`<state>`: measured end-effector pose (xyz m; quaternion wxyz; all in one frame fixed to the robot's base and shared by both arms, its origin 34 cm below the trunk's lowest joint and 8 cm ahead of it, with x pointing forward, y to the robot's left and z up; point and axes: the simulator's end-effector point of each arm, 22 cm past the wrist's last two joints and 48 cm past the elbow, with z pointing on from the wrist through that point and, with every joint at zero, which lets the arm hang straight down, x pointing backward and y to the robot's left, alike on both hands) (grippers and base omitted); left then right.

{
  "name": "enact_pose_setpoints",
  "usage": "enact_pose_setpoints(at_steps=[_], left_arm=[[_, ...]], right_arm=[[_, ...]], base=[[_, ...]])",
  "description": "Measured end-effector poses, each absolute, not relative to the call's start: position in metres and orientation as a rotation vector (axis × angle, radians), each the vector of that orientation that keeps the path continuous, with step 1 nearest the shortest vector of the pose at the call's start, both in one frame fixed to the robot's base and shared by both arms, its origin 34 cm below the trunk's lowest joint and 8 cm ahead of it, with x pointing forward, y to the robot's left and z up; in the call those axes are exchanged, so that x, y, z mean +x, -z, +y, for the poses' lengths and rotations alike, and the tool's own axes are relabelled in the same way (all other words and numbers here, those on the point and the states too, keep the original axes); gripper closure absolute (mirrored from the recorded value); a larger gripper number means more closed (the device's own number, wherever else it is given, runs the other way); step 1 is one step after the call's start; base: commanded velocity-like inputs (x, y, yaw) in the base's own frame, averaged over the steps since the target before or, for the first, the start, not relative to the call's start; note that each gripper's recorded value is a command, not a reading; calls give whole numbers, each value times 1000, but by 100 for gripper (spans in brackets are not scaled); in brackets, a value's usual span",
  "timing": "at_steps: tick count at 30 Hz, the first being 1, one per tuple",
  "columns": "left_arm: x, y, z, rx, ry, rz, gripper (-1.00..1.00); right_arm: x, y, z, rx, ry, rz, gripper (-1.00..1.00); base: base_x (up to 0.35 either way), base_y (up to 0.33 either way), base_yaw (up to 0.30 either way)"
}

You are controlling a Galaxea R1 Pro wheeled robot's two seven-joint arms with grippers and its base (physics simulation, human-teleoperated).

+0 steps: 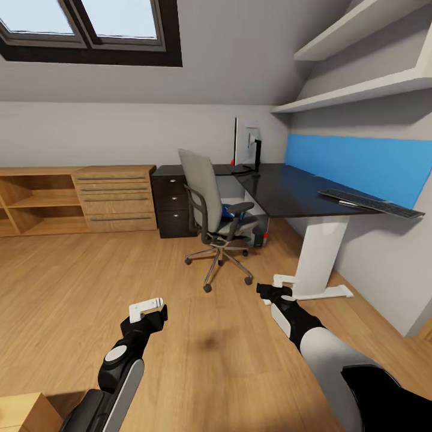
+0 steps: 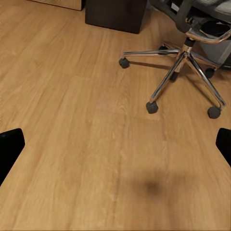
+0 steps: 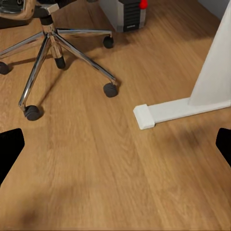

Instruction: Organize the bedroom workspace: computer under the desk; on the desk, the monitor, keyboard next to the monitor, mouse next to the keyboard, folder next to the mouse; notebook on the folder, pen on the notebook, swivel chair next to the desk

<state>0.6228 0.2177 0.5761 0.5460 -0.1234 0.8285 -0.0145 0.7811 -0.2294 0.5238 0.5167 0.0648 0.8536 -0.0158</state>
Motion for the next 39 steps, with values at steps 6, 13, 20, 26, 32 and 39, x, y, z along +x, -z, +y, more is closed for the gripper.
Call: enact_pose_setpoints(at_steps=[6, 13, 20, 26, 32, 39], left_arm=[[623, -576, 218, -293, 34, 1965, -100], [623, -576, 218, -293, 34, 1966, -100], [623, -575, 218, -293, 35, 1966, -100], [623, -575, 218, -294, 35, 1966, -100], [623, -575, 218, -294, 35, 1966, -100], [623, -575, 218, -295, 35, 1965, -100]], right_arm=[[781, -524, -230, 156, 40, 2048, -100], [781, -524, -230, 153, 42, 2049, -100], [780, -523, -230, 153, 42, 2051, -100], [781, -523, -230, 155, 42, 2051, -100], [780, -522, -231, 155, 43, 2052, -100], [780, -522, -231, 155, 43, 2052, -100]], base=[[317, 0, 0], [322, 0, 0], [322, 0, 0], [322, 0, 0], [322, 0, 0], [322, 0, 0]])
